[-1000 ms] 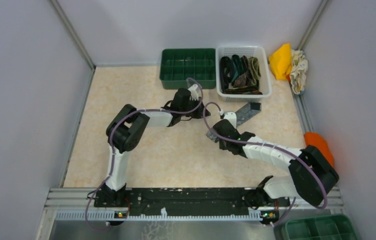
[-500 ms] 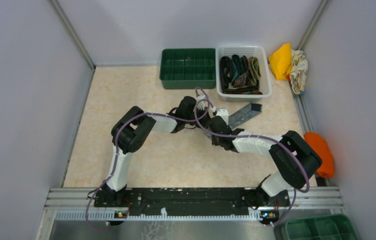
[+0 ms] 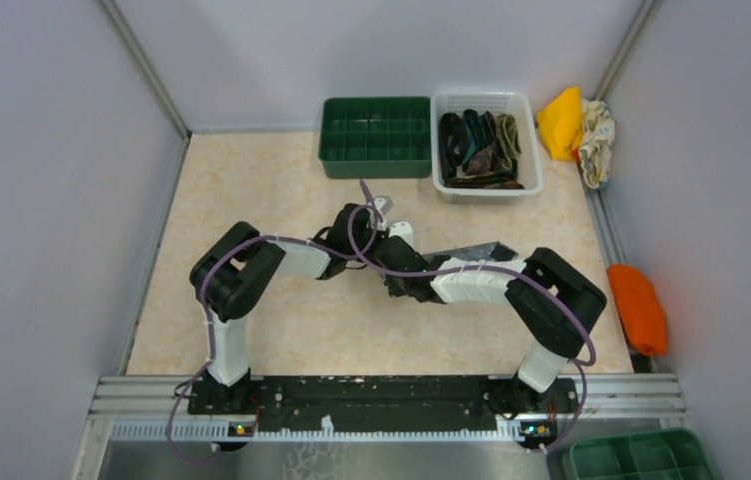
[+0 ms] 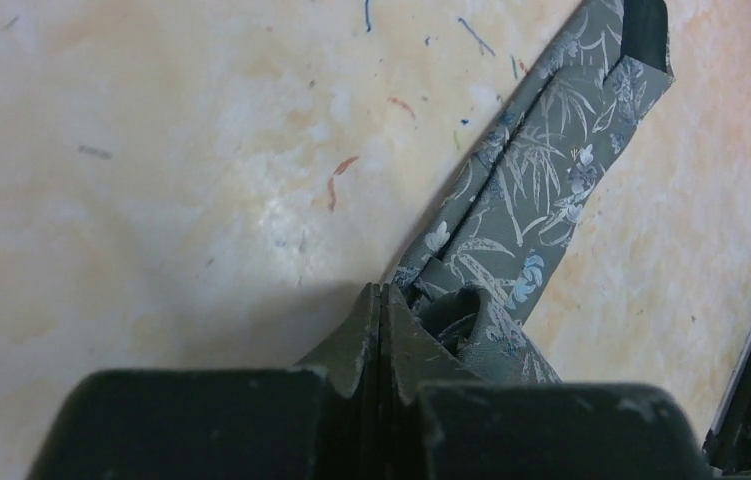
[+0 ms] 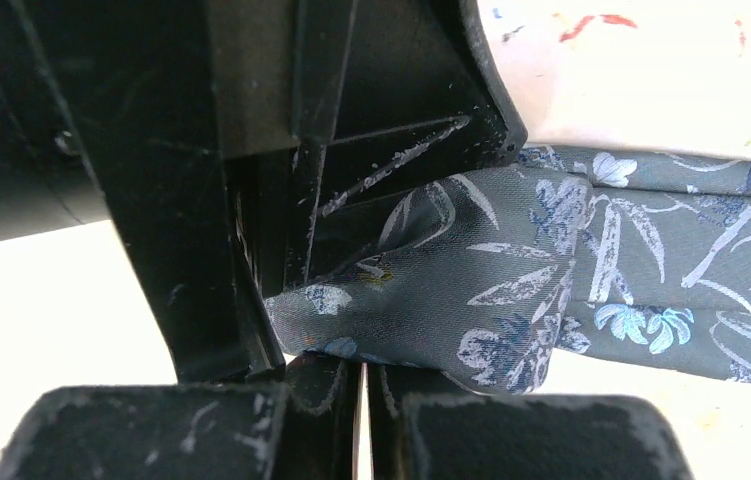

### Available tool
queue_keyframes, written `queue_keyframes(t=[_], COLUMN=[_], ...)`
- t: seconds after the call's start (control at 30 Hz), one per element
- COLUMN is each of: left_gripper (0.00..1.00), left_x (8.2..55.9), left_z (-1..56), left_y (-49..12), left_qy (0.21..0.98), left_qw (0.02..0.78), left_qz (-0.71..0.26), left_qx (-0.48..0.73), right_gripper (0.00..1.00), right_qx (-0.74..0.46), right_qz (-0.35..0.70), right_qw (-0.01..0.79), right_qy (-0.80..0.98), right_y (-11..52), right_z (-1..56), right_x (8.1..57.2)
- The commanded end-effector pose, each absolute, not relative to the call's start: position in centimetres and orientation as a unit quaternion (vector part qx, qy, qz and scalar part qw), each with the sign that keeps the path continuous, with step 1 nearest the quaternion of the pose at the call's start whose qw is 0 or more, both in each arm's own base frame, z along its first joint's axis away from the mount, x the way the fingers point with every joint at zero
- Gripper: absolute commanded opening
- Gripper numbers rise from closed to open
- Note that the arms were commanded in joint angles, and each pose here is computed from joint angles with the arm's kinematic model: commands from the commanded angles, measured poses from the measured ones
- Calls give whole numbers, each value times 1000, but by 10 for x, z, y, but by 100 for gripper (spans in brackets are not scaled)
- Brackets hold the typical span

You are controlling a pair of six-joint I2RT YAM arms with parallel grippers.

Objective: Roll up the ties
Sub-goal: Roll the tie at the center of the board.

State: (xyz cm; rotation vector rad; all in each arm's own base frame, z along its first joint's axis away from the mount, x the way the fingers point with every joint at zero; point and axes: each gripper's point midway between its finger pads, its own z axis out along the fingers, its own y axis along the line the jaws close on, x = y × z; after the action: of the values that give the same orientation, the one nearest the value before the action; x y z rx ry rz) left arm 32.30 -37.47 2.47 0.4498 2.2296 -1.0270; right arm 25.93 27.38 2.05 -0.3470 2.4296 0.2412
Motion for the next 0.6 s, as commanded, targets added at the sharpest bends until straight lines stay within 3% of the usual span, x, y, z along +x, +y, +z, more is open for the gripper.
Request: queue_keyframes(t=[0.0,0.23,0.37,0.57], left_gripper=[0,0,0,0], left_x=[287,308,310,282], left_z=[-10,0,4,-10], left_y=[-353,-352,-354,-346], left_qy=[880,894,894,898], left_qw=[273,288,286,252], left_qz=[-337,-300,-300,-322], left_qx=[193,168,169,162], right_gripper=[0,5,26,34], right_qx=[-175,-152,-109,-91], right_qz=[129,91,42,39], right_qw=[313,340,345,339], right_qy=[925,924,931,936], right_y=[303,267,229,210], right_z=[17,45,53,53], right_x=[243,237,230,216])
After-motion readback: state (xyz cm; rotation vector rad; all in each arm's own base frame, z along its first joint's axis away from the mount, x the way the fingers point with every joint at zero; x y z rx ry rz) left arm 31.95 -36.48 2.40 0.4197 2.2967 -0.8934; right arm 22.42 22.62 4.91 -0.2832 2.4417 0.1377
